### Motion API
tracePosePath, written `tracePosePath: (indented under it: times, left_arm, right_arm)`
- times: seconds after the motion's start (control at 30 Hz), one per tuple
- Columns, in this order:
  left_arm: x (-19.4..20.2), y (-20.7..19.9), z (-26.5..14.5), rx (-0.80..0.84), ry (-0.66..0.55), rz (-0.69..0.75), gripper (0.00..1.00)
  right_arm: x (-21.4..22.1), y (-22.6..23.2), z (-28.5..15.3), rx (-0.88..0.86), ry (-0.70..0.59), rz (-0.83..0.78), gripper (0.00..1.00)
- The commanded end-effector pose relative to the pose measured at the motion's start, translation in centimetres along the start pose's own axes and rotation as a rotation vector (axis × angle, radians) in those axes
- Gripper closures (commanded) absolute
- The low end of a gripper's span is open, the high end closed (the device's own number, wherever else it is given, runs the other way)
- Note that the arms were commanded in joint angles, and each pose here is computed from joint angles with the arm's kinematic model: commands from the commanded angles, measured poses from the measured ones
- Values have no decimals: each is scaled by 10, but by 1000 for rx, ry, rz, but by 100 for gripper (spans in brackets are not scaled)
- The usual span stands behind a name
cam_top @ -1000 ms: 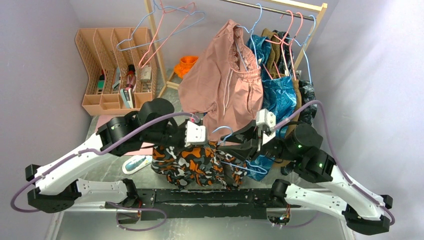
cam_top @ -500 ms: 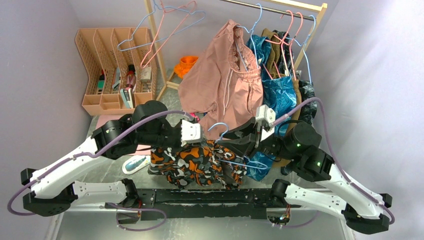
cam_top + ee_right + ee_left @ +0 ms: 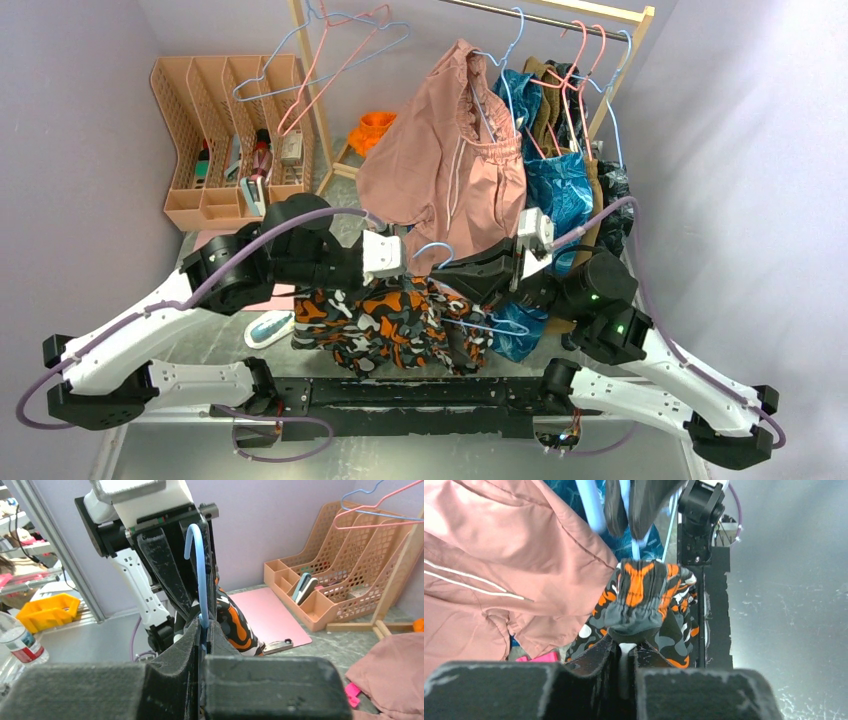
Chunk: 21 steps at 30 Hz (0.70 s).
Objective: Place the shorts on the hanger
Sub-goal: Hang the shorts on the hanger.
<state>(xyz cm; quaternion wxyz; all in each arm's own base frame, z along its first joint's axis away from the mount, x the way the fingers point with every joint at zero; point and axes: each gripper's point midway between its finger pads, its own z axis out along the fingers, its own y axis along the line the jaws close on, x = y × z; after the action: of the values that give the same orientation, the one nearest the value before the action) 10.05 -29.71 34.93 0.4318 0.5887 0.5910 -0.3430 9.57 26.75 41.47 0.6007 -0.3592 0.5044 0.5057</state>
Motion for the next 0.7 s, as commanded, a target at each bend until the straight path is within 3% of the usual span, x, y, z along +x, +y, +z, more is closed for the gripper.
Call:
tracePosePath:
  times: [0.0, 0.23, 0.33, 0.43, 0.67]
  left_arm:
    - [-55, 0, -4, 18, -177, 25, 85]
    - [-48, -2, 10, 59, -145, 7, 78]
    - [-39, -2, 14, 59, -112, -10, 65]
    - [-32, -1, 13, 43, -86, -29, 46]
    - [-40, -6, -8, 28, -140, -37, 24]
  right_arm:
    - [-5, 5, 2, -25, -70, 42, 100]
    - [-5, 5, 1, -23, -139, 85, 100]
    - [-11, 5, -4, -17, -202, 109, 100]
    - [-15, 5, -10, -15, -266, 139, 100]
    - [-26, 1, -17, 4, -368, 176, 100]
